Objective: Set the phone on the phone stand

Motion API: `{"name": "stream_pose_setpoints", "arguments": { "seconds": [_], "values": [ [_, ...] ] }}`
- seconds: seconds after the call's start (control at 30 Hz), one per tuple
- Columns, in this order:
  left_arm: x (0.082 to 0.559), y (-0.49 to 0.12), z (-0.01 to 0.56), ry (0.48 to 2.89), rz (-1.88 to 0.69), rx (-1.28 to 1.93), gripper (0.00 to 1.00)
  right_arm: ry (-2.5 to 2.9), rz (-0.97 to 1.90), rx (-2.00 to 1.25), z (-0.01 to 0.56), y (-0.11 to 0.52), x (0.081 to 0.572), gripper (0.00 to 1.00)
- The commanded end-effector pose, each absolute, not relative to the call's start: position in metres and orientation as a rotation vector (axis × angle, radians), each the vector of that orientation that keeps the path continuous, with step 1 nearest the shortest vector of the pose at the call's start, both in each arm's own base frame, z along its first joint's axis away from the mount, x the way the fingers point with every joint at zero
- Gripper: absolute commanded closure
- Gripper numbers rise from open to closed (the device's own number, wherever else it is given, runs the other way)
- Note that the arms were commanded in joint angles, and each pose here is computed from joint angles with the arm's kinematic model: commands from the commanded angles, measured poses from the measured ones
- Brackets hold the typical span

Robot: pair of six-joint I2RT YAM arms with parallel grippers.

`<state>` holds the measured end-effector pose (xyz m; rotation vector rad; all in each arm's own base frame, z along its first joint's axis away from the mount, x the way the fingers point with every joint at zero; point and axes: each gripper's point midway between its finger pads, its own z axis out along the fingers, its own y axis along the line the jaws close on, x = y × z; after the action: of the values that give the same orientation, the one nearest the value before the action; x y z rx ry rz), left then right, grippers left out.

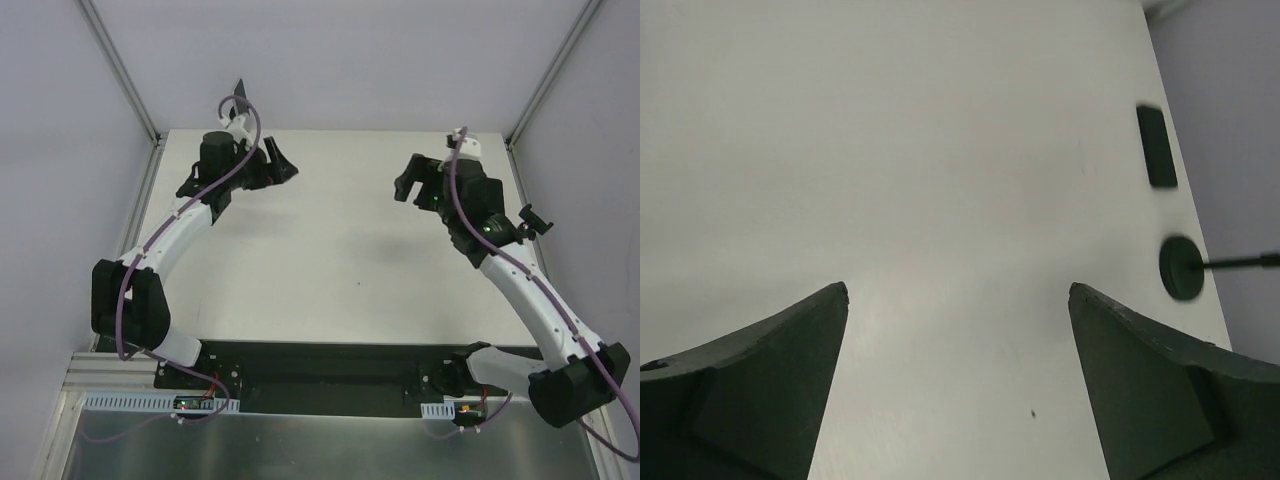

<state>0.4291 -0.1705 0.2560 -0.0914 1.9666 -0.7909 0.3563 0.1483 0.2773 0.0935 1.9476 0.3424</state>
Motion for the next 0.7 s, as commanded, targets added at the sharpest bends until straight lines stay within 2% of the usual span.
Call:
{"name": "stream_pose_setpoints", "arguments": {
  "seconds": [0.0, 0.13, 0.23, 0.37, 0.6, 0.67],
  "values": [
    [0.381, -0.221, 0.278, 2.026, -1.056, 0.118, 0.09, 2.048, 0.255, 0.378, 0.257, 0.075, 0.308, 0.03],
    [0.358, -0.231, 0.282, 2.007, -1.074, 0.204, 0.08, 2.011, 0.140, 0.596, 0.245, 0.006, 0.284, 0.03],
    [0.352, -0.234, 0.283, 1.999, -1.058, 0.217, 0.07, 2.046, 0.191, 0.811, 0.219, -0.034, 0.277, 0.03],
    [0.343, -0.247, 0.290, 2.014, -1.185, 0.244, 0.09, 1.971, 0.355, 1.115, 0.201, -0.070, 0.278, 0.03],
    [0.338, -0.249, 0.290, 2.020, -1.209, 0.231, 0.10, 1.880, 0.208, 1.189, 0.192, -0.109, 0.290, 0.01],
    [0.337, -0.251, 0.291, 2.022, -1.229, 0.228, 0.10, 1.888, 0.156, 1.144, 0.199, -0.117, 0.293, 0.05]
  ]
}}
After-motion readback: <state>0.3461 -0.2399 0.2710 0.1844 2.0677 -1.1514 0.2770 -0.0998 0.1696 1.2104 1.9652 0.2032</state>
